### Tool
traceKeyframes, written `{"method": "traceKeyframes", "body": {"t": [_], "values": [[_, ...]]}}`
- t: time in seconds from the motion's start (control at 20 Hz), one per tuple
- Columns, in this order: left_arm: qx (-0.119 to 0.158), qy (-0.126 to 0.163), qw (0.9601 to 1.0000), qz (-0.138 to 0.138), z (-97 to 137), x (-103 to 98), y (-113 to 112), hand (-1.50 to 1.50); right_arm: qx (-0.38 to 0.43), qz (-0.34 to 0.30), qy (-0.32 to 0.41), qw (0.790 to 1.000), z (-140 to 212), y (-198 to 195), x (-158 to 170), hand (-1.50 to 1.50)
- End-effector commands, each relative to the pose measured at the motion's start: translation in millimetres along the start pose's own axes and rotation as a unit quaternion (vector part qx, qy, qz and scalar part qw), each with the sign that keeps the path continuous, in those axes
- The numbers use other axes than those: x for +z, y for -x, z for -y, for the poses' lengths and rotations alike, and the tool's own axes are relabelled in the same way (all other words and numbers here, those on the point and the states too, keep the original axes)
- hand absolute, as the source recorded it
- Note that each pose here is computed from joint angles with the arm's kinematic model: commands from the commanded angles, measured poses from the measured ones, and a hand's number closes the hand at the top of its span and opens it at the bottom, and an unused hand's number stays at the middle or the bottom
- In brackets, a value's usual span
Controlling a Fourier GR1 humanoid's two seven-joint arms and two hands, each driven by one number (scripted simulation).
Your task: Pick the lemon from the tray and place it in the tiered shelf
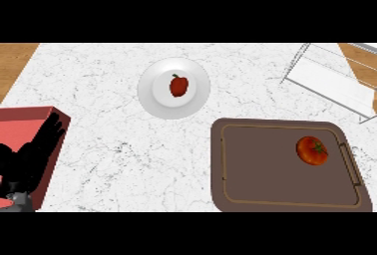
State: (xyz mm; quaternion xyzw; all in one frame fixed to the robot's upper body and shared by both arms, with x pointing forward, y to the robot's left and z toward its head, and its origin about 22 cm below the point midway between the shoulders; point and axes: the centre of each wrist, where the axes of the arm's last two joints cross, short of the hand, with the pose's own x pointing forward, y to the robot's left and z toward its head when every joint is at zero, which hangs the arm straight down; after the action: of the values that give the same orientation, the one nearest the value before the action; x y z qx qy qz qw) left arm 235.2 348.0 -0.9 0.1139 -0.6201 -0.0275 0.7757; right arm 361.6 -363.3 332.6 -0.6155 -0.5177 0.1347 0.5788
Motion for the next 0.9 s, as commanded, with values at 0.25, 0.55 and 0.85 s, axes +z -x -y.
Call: {"method": "traceKeyframes", "body": {"t": [0.25, 0.55, 0.85], "values": [[-0.002, 0.006, 1.0, 0.004, 23, 2, -7, 0.0, -0.022, -0.033, -0.012, 0.999, -55, 45, -36, 1.5], [-0.005, 0.008, 1.0, 0.003, -1, -7, -20, 0.0, -0.032, -0.09, 0.017, 0.995, -68, 50, -47, -1.5], [-0.001, 0.011, 0.9999, 0.001, 18, -2, 6, 0.0, 0.001, -0.057, -0.006, 0.998, -64, 84, -58, -1.5]]}}
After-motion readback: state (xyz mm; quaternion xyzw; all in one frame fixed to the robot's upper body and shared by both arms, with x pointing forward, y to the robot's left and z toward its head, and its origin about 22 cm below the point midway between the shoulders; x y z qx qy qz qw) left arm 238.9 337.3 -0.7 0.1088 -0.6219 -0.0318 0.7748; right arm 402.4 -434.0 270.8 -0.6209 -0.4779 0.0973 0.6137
